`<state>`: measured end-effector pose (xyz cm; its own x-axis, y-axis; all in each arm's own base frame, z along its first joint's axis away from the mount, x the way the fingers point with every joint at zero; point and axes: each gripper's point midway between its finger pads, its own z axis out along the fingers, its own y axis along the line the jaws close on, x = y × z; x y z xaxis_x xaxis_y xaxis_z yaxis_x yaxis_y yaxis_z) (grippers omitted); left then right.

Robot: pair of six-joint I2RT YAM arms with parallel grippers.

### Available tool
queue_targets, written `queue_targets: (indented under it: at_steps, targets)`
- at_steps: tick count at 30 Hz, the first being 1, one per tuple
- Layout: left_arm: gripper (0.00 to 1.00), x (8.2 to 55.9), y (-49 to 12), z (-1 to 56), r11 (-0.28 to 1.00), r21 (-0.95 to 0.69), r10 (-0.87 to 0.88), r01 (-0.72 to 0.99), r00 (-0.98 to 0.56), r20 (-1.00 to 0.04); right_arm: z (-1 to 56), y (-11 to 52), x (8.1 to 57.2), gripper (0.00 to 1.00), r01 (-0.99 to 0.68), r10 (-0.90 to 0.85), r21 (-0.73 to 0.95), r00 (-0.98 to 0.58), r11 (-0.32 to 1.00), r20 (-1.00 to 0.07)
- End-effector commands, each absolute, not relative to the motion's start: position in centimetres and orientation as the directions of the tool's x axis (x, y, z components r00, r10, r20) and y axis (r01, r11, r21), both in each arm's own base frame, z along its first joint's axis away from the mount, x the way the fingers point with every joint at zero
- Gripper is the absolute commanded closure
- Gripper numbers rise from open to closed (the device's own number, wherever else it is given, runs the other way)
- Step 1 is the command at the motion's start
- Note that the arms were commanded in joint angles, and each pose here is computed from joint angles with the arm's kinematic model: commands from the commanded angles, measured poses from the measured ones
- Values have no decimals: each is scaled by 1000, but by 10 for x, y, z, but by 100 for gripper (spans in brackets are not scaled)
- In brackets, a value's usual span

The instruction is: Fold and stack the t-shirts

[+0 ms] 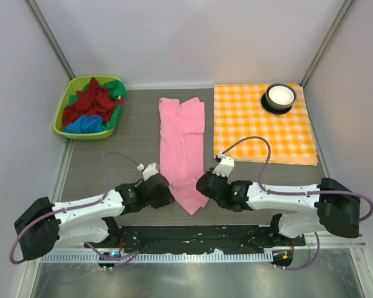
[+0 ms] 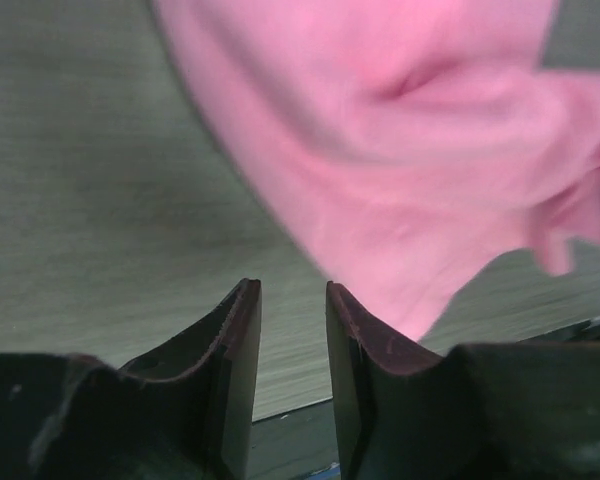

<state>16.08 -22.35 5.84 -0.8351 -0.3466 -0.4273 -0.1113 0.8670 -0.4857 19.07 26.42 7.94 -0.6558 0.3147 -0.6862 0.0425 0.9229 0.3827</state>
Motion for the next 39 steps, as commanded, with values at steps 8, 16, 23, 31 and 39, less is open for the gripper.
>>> queue_targets:
  at_steps: [8, 16, 23, 31, 39]
  targets:
    - [39, 131, -238, 31, 761, -618, -443, -199, -854, -271, 76, 275, 192, 99, 32, 337, 422, -660, 906, -672]
    - [43, 116, -262, 35, 715, -671, -435, -197, -877, -206, 68, 274, 190, 99, 44, 336, 417, -670, 908, -662]
    - [44, 96, -289, 28, 722, -668, -392, -180, -902, -180, 66, 274, 188, 99, 45, 337, 420, -676, 906, -655]
    - [63, 101, -274, 13, 725, -650, -455, -227, -867, -205, 66, 271, 186, 99, 46, 345, 430, -676, 902, -651]
    - [57, 110, -251, 8, 753, -606, -495, -255, -827, -266, 62, 273, 184, 99, 36, 336, 433, -689, 900, -642]
